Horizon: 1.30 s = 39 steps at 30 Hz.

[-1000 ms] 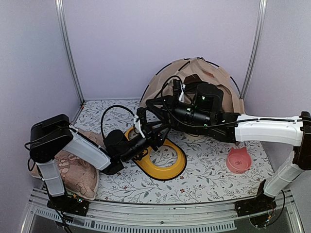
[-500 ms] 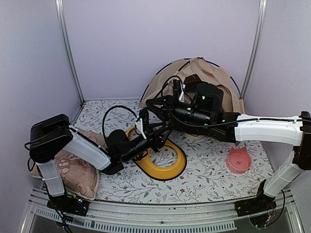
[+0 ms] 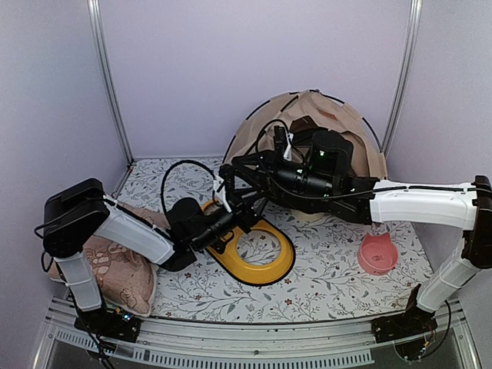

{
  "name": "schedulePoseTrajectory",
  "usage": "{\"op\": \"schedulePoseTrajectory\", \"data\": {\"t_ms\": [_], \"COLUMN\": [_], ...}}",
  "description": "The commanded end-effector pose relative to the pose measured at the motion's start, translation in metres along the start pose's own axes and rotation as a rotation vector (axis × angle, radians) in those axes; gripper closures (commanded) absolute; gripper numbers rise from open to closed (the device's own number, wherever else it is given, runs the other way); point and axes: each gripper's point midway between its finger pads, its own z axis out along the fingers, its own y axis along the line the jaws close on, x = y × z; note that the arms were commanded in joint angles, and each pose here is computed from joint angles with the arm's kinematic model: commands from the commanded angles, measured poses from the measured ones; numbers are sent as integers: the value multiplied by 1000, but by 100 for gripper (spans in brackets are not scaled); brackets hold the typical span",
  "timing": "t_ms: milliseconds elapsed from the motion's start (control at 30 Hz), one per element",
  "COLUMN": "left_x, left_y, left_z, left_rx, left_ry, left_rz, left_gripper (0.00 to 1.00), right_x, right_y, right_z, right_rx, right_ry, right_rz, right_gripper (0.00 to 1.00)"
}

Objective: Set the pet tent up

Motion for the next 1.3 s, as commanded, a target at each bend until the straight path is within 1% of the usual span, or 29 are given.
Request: {"op": "schedulePoseTrajectory", "data": {"t_ms": [0, 233, 300, 433, 533, 833, 1067, 1267], "left_x": [-20, -22, -23, -22, -13, 11, 13, 15], "left_y": [8, 11, 10, 10, 12, 5, -3, -11], "left_z": [4, 4, 2, -20, -37, -77, -89, -90], "left_rx": [-20, -23, -17, -16, -24, -33, -31, -28], "left_ry": [-34, -32, -28, -29, -4, 70, 88, 105], "left_rz": [0, 0, 11, 10, 14, 47, 101, 165], "left_gripper": [72, 96, 100, 100, 100, 100, 100, 100], "right_x": [-5, -7, -9, -17, -25, -44, -55, -54], "right_y": [5, 1, -2, -15, -24, -25, -26, -33], "right_z": [1, -1, -2, -11, -21, -32, -38, -38], "right_rx": [-35, -26, -18, 32, 58, 96, 141, 163], "right_ry": [-10, -16, -23, -65, -102, -169, -217, -215], "right_rz": [-4, -2, -1, -17, -18, -79, -152, -196], "right_gripper": [100, 100, 100, 100, 100, 100, 100, 100]}}
